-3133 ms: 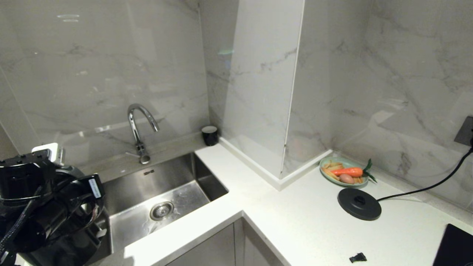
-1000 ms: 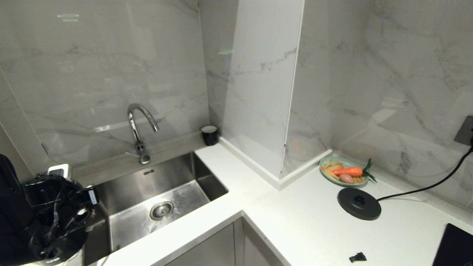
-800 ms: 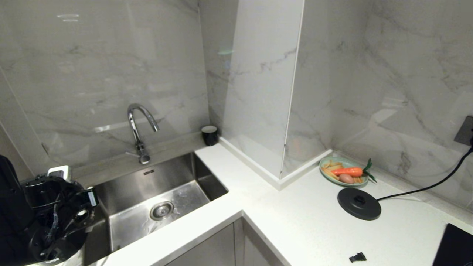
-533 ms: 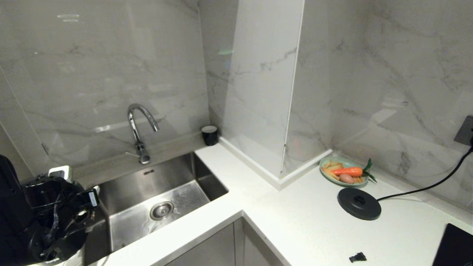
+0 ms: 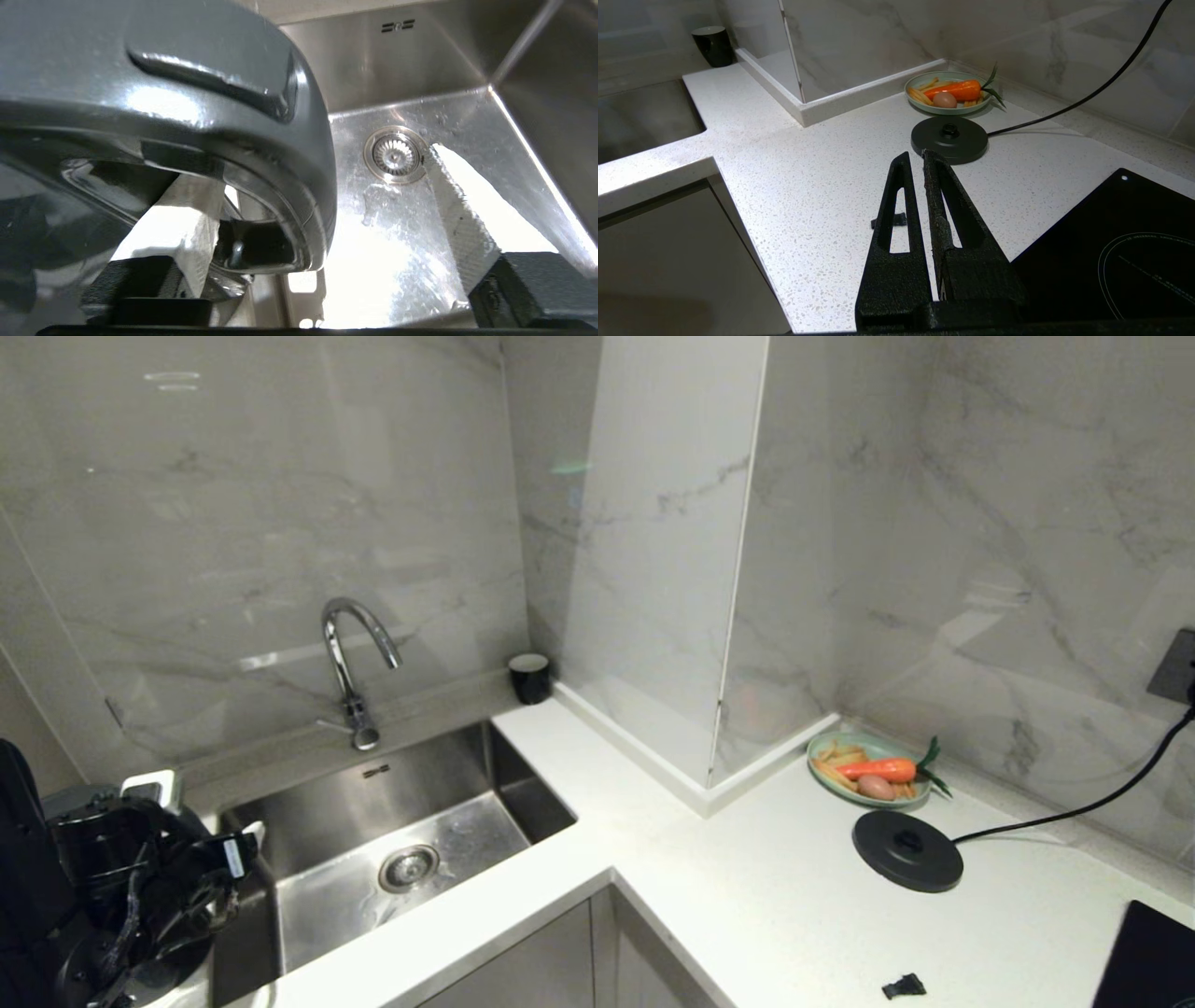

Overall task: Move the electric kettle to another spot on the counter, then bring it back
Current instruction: Place it by the sink

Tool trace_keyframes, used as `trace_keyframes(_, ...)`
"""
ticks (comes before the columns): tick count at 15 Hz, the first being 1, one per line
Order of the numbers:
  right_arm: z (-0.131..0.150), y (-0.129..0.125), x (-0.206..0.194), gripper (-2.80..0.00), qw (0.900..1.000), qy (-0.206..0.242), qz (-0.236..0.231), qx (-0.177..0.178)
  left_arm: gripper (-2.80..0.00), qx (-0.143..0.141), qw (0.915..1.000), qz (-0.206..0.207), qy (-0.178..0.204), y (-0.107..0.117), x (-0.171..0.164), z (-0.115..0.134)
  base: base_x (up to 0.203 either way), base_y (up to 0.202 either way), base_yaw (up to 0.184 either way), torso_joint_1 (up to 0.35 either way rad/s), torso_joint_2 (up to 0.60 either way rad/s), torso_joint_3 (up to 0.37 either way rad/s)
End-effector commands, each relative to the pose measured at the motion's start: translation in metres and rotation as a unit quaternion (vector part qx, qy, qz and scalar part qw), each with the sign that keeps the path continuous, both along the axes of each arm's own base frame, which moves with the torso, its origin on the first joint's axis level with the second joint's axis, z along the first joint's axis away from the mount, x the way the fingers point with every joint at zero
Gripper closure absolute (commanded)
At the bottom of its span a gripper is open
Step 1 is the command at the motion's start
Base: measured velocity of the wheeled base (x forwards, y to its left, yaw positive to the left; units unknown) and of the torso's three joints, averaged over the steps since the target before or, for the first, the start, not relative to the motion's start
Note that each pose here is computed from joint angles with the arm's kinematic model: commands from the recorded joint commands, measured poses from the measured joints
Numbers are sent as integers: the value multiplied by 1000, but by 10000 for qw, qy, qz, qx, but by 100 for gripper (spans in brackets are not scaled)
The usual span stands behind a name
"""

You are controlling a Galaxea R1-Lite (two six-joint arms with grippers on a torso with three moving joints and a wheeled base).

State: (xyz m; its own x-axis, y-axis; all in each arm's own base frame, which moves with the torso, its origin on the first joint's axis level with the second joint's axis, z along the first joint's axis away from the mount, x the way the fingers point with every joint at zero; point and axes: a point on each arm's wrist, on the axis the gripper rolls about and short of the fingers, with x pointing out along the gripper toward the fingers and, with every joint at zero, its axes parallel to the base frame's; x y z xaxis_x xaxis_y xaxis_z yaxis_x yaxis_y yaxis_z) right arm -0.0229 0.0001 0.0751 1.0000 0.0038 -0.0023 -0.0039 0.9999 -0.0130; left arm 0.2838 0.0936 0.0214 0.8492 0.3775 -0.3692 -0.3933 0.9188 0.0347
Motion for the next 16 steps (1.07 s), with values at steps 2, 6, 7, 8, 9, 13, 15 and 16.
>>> trace_keyframes(2,0,0,0,0,10000,4,4,-4,-280,56,9999,8,-152,-2,-6,-3,0,0,0,0,0,0)
trace_keyframes(6,0,0,0,0,10000,4,-3,-4,-280,-69,9997,3,216,-7,-20,-14,0,0,0,0,0,0)
trace_keyframes(7,0,0,0,0,10000,4,4,-4,-280,-76,9997,3,237,-7,-20,-15,0,0,0,0,0,0)
trace_keyframes(8,0,0,0,0,10000,4,4,-4,-280,-79,9997,3,246,-7,-20,-15,0,0,0,0,0,0)
trace_keyframes(9,0,0,0,0,10000,11,4,-4,-280,-87,9996,2,283,-7,-20,-18,0,0,0,0,0,0)
trace_keyframes(13,0,0,0,0,10000,4,4,-4,-280,-97,9995,35,288,-5,-19,-20,0,0,0,0,0,0)
trace_keyframes(15,0,0,0,0,10000,4,4,-4,-280,-111,9996,36,260,-5,-22,-16,0,0,0,0,0,0)
trace_keyframes(16,0,0,0,0,10000,7,-1,-4,-280,-115,9997,35,224,-6,-22,-14,0,0,0,0,0,0)
